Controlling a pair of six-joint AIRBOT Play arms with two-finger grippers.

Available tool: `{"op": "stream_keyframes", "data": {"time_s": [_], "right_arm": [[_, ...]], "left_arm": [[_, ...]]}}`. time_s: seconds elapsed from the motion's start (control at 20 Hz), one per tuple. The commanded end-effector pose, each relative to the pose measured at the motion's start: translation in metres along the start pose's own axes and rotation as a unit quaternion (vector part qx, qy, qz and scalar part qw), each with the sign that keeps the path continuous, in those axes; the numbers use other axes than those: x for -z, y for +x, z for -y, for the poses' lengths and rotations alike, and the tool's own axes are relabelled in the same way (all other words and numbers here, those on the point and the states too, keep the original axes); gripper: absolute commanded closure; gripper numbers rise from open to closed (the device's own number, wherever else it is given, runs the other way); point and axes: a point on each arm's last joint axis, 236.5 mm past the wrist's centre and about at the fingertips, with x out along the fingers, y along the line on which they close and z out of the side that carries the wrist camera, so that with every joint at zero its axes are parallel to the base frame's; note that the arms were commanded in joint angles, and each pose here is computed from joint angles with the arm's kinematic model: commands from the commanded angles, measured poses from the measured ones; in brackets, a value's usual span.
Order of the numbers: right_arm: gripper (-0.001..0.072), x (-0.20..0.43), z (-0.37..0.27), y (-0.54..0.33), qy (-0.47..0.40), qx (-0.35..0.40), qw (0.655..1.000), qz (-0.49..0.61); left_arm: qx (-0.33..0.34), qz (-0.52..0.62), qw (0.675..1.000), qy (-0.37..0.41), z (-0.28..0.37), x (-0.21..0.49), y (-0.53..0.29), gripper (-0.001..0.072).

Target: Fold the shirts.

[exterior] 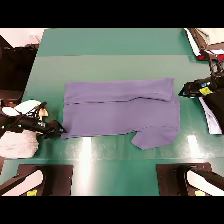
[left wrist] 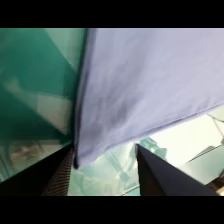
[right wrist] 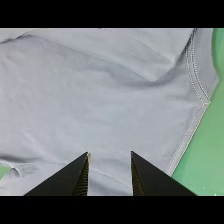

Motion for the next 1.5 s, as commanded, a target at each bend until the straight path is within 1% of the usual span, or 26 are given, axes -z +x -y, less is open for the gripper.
{"op": "stream_keyframes", "data": {"time_s": [0.0,0.05,0.1,0.15,0.3,0.4,0.45,0.5,0.6,0.7,0.75,0.85,0.9,1.05,1.3,1.35,1.4,1.45], "right_arm": [[0.0416,0.003,0.0,-0.001,0.004,0.001,1.0,-0.005],[0.0416,0.005,0.0,-0.001,0.004,0.0,1.0,-0.011],[0.0416,0.01,-0.001,-0.001,0.004,-0.002,1.0,-0.019],[0.0416,0.015,-0.002,-0.001,0.004,-0.004,1.0,-0.031],[0.0416,0.03,0.009,-0.005,0.027,-0.006,0.998,-0.058],[0.0415,0.052,0.028,-0.003,0.066,-0.005,0.994,-0.082],[0.0404,0.07,0.038,0.003,0.093,-0.005,0.991,-0.096],[0.0364,0.09,0.047,0.01,0.121,-0.007,0.986,-0.112],[0.0363,0.139,0.055,0.029,0.176,-0.019,0.972,-0.155],[0.0362,0.179,0.041,0.05,0.22,-0.063,0.955,-0.189],[0.0362,0.19,0.024,0.061,0.229,-0.104,0.949,-0.192],[0.0362,0.201,-0.001,0.077,0.244,-0.159,0.938,-0.187],[0.0362,0.208,-0.007,0.085,0.248,-0.166,0.935,-0.191],[0.0362,0.216,-0.008,0.101,0.242,-0.152,0.939,-0.19],[0.0369,0.201,-0.01,0.107,0.203,-0.136,0.955,-0.169],[0.0409,0.199,-0.011,0.108,0.197,-0.133,0.957,-0.166],[0.0479,0.198,-0.012,0.109,0.191,-0.131,0.959,-0.164],[0.069,0.198,-0.013,0.109,0.185,-0.132,0.96,-0.165]], "left_arm": [[-0.016,-0.004,0.999,0.036,0.008,0.0,0.011,0.0232],[-0.02,-0.002,0.999,0.041,0.009,-0.001,0.013,0.0233],[-0.02,-0.002,0.999,0.033,0.01,-0.001,0.013,0.0378],[-0.019,-0.004,0.999,0.036,0.01,0.0,0.013,0.0692],[-0.02,-0.015,0.999,0.04,0.011,0.004,0.011,0.0685],[-0.038,-0.011,0.997,0.06,0.009,-0.002,0.0,0.0685],[-0.049,0.002,0.996,0.072,0.009,-0.008,-0.008,0.0686],[-0.052,0.017,0.995,0.081,0.013,-0.014,-0.015,0.0686],[-0.049,0.041,0.994,0.094,0.024,-0.025,-0.028,0.0685],[-0.038,0.053,0.993,0.094,0.031,-0.03,-0.031,0.0685],[-0.036,0.055,0.993,0.093,0.032,-0.031,-0.031,0.0685],[-0.036,0.055,0.993,0.093,0.033,-0.031,-0.031,0.0685],[-0.035,0.054,0.994,0.093,0.033,-0.03,-0.031,0.0685],[-0.033,0.046,0.994,0.093,0.033,-0.026,-0.031,0.0685],[-0.032,0.04,0.994,0.093,0.034,-0.024,-0.03,0.0684],[-0.032,0.04,0.994,0.093,0.034,-0.023,-0.03,0.0684],[-0.031,0.039,0.994,0.093,0.034,-0.023,-0.03,0.0685],[-0.031,0.036,0.994,0.094,0.034,-0.022,-0.03,0.0685]]}}
